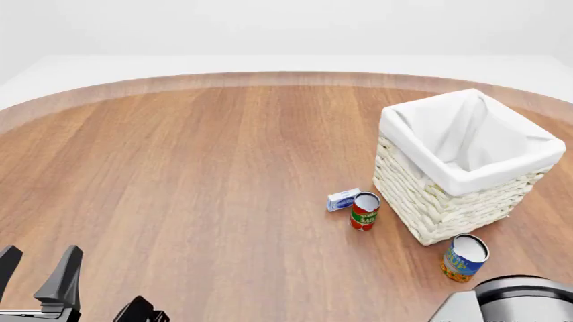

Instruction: Pick up the ketchup, and put it in the basket.

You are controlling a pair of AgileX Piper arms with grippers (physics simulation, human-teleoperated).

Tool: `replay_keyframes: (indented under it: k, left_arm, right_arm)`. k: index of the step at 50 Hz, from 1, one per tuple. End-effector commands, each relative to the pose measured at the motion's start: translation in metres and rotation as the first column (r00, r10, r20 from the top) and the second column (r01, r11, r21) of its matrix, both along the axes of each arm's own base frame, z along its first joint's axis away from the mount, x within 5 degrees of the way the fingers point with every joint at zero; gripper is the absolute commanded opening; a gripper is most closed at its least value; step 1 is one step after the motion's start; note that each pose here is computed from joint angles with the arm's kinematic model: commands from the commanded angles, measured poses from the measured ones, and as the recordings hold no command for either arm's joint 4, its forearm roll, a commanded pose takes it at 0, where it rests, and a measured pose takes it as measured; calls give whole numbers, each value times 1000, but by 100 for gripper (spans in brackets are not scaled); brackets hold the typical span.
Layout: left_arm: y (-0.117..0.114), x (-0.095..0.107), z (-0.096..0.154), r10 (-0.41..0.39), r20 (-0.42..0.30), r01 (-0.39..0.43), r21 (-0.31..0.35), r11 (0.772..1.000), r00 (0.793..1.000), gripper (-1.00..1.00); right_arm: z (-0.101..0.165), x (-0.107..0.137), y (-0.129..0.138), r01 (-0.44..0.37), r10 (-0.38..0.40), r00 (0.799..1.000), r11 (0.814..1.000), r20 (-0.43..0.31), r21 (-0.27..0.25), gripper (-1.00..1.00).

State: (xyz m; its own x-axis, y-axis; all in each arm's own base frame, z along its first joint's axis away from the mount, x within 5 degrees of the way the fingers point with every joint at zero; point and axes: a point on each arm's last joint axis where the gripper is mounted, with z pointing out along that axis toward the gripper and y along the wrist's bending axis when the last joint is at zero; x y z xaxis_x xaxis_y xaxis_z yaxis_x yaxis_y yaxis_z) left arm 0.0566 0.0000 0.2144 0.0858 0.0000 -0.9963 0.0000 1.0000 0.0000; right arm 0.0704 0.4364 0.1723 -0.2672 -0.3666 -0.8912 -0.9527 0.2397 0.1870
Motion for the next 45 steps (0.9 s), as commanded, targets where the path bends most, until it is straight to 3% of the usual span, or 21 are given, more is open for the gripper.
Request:
replay_keyframes:
  k: [1,45]
  left_arm:
    - [0,0,0,0,0,0,0,1000,1000,100]
    - [0,0,0,0,0,0,0,1000,1000,100]
  right_arm:
    - [11,2,-3,14,-13,1000,1000,-13,22,-100]
    - [20,42,-29,131,-129,991,990,-41,51,-100]
